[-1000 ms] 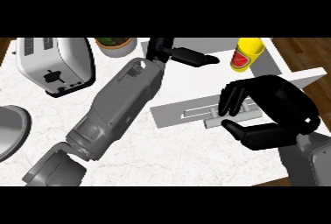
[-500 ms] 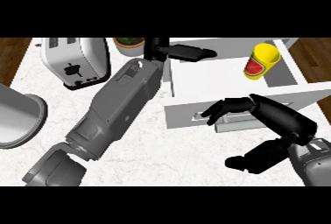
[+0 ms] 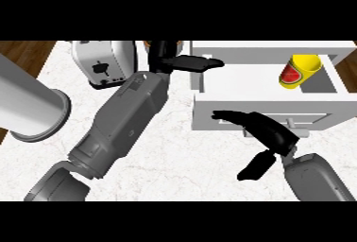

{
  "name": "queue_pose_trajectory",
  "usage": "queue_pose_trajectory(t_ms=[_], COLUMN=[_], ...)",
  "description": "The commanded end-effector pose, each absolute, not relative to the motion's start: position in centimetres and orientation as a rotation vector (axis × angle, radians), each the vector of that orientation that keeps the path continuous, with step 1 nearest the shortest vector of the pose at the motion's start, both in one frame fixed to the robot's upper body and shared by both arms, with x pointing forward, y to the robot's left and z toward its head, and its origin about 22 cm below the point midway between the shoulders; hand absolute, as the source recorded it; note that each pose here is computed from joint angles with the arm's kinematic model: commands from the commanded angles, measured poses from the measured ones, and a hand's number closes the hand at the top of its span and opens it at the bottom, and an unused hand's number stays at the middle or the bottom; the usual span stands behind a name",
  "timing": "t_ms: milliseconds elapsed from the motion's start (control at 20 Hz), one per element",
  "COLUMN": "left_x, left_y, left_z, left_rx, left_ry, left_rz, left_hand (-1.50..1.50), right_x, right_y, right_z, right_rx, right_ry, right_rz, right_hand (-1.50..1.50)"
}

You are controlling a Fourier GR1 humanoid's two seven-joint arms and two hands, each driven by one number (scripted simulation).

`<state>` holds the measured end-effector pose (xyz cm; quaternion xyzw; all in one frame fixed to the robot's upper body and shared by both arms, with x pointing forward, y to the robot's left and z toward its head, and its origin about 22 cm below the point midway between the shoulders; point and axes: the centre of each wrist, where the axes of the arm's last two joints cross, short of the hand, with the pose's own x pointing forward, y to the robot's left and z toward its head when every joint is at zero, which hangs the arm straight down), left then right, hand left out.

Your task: Pick up the cup, place it into the drawer and close the drawer

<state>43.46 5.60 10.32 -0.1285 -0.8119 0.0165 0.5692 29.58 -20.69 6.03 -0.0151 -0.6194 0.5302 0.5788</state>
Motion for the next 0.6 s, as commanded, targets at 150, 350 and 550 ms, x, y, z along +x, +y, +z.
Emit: queue_pose_trajectory(t_ms=[150,350,550], left_x=[43.0,42.4,42.2], left_y=[9.2,10.6,12.1], left_z=[7.7,7.2,7.2], left_rx=[-0.328,-0.346,-0.373], left_ry=[-1.927,-1.898,-1.903], left_rz=[0.094,0.096,0.09], left_hand=[-1.5,-1.5,-1.5], right_x=[33.4,36.4,38.1], right_y=[-21.5,-21.7,-24.5], right_z=[-0.3,-0.8,-0.4], right_rx=[-0.109,-0.162,-0.194], right_ry=[-1.303,-1.341,-1.445], right_rz=[1.316,1.243,1.153], right_hand=[1.5,1.5,1.5])
